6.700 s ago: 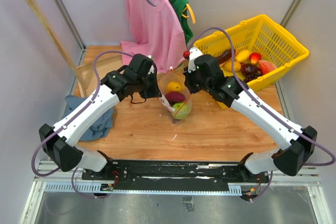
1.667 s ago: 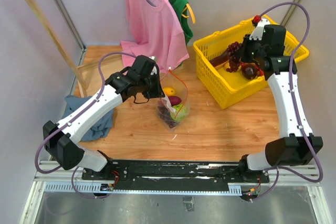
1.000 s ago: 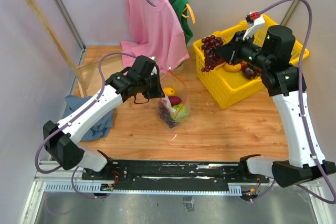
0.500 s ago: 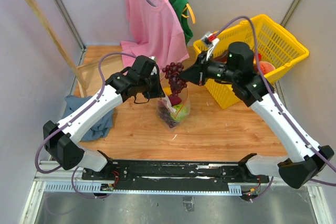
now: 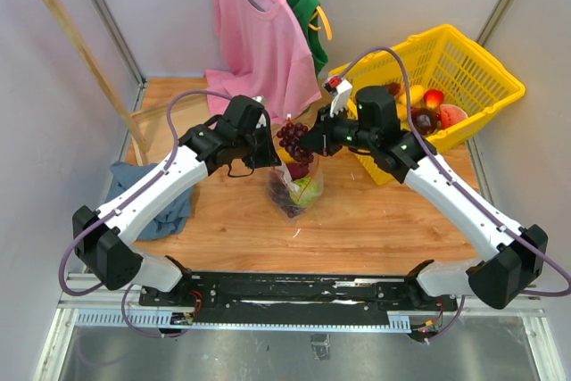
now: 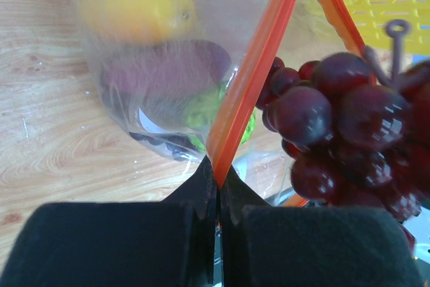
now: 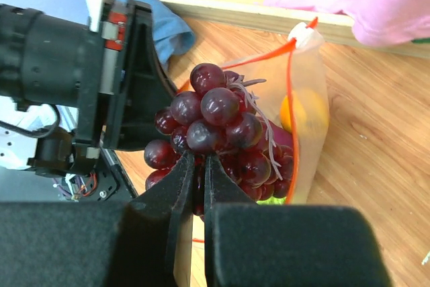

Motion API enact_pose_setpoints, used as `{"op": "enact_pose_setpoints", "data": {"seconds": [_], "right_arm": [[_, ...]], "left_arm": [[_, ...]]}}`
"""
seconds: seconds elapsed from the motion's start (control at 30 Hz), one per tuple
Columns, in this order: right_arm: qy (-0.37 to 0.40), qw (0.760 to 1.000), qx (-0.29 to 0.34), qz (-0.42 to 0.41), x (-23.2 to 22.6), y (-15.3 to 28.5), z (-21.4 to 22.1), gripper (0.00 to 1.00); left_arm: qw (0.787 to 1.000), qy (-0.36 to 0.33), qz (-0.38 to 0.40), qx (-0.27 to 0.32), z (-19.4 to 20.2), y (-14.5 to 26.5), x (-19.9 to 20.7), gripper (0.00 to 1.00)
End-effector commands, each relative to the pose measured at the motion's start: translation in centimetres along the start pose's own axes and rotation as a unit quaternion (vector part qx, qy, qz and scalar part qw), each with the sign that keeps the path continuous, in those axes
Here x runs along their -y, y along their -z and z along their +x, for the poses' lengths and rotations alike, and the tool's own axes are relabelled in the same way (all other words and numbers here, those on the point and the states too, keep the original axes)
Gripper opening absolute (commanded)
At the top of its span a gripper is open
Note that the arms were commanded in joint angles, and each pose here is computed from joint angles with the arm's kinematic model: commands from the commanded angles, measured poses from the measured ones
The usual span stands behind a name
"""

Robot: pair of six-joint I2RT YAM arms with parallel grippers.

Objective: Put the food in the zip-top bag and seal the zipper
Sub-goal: Place the fake fruit in the zipper food storage bag.

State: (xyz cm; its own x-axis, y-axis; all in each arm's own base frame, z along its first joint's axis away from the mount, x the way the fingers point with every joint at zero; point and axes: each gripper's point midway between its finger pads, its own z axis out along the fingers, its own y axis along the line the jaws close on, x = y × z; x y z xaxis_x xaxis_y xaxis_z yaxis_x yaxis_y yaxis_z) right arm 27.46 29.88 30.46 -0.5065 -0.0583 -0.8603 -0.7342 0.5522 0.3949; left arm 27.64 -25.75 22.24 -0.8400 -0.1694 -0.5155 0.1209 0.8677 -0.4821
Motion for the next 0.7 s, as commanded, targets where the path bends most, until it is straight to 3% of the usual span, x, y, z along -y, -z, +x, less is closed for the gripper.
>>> {"op": "enact_pose_setpoints", "data": {"seconds": [0.0,0.43,0.67], "right_arm": [[-0.003,0.999,-0.023,0.028,1.0,-0.7,1.1,0.01],[-0.004,0.996,-0.07,0.061,2.4,-3.8,2.9,0.1],[0.001,0.997,-0.04,0.072,3.0,-5.4,1.3,0.27]], "left_arm": [[1.0,-0.001,0.013,0.01,-0.3,0.6,0.5,0.0],[1.0,0.001,0.021,0.006,-0.2,0.4,0.7,0.0],[1.0,0.002,0.02,0.005,-0.1,0.5,0.7,0.0]]}}
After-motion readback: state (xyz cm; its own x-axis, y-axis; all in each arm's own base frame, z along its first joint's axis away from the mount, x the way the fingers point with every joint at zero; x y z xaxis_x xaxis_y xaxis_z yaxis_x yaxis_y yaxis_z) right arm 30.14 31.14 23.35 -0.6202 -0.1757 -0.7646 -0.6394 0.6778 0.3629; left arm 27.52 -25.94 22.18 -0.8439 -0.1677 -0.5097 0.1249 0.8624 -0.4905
